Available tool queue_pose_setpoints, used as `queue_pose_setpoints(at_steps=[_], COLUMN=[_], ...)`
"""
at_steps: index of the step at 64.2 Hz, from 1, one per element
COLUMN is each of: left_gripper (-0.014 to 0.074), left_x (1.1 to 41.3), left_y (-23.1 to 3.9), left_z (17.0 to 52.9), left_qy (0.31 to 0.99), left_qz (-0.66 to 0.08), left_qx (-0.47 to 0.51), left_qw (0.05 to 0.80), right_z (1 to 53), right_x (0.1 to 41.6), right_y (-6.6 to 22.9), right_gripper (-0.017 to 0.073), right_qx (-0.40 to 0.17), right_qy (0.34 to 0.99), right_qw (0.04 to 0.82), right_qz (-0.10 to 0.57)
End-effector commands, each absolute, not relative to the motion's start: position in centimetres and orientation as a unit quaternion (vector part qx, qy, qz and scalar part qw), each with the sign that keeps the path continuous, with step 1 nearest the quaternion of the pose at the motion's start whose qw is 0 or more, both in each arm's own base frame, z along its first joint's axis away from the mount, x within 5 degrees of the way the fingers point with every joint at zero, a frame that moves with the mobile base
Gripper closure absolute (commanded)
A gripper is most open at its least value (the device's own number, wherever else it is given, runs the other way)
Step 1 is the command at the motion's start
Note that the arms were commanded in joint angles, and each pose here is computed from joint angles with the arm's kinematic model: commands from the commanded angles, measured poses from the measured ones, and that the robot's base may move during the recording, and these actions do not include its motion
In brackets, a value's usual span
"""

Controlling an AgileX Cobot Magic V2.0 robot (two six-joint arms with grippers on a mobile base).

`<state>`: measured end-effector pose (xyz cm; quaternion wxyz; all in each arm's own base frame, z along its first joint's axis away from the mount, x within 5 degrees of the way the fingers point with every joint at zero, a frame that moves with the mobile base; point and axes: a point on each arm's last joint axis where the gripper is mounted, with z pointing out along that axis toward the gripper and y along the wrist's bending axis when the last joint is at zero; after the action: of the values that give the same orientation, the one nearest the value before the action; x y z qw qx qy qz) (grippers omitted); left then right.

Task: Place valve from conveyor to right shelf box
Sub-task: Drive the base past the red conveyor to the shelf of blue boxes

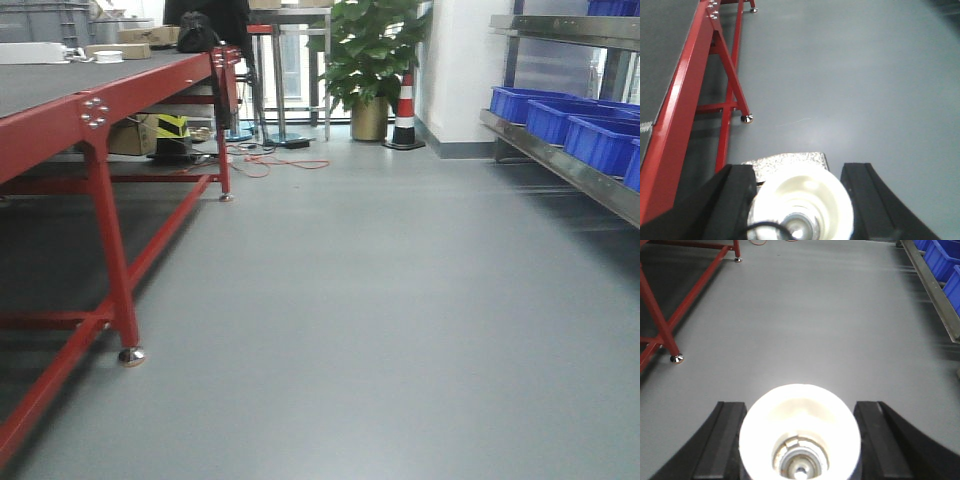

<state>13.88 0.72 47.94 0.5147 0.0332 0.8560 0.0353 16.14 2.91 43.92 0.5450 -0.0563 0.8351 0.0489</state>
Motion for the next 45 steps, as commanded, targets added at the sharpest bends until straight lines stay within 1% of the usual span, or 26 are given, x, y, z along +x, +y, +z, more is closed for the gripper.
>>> queue_pose_setpoints(at_steps=[1,45], left_gripper=[0.0704,0.0704], left_x=[13.77,13.77], left_y=[0.66,0.66], left_z=[48.59,48.59], left_qy=[0.839,0.839], left_qz=[0.033,0.033], left_qx=[0.030,0.030], left_qw=[0.542,0.542], right_z=[45.11,45.17], right_x=[16.01,16.03], right_y=[2.86,2.87], right_gripper=[0.0722,0.0722], right_qx=[-0.057,-0.057], right_qy=[0.807,0.805], right_qw=[0.586,0.589], right_qz=[0.050,0.050])
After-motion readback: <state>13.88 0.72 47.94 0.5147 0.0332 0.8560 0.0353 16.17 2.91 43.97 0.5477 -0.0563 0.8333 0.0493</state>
